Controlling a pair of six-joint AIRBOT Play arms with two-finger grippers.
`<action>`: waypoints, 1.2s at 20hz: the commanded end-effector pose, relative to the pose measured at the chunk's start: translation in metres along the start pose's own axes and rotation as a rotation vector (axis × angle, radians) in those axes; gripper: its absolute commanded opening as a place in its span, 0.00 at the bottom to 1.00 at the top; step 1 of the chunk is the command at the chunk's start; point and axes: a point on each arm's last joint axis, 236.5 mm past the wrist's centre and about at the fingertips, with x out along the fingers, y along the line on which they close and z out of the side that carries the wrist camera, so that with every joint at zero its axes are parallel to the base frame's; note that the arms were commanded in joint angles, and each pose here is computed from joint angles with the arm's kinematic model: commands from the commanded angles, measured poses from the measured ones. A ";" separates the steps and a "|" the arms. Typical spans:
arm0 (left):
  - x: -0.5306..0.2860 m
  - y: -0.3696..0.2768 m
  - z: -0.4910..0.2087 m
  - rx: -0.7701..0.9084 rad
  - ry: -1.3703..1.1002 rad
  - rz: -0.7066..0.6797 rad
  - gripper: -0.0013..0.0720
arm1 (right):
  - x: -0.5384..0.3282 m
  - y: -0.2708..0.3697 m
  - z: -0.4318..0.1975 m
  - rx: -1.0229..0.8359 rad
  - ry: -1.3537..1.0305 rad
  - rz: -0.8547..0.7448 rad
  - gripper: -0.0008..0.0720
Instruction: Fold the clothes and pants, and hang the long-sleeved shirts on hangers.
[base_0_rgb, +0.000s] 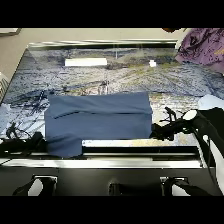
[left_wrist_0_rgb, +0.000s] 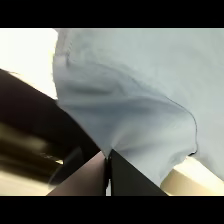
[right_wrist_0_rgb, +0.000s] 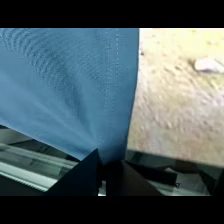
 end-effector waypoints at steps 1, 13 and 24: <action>-0.057 0.026 0.001 0.003 -0.031 0.219 0.03 | -0.029 -0.003 -0.028 -0.005 0.015 -0.076 0.05; -0.046 -0.031 0.031 0.207 -0.126 0.081 0.03 | -0.075 0.030 0.012 -0.195 -0.207 -0.064 0.05; 0.029 -0.092 0.148 0.341 0.007 0.116 0.03 | -0.043 0.022 0.135 -0.189 -0.188 -0.051 0.05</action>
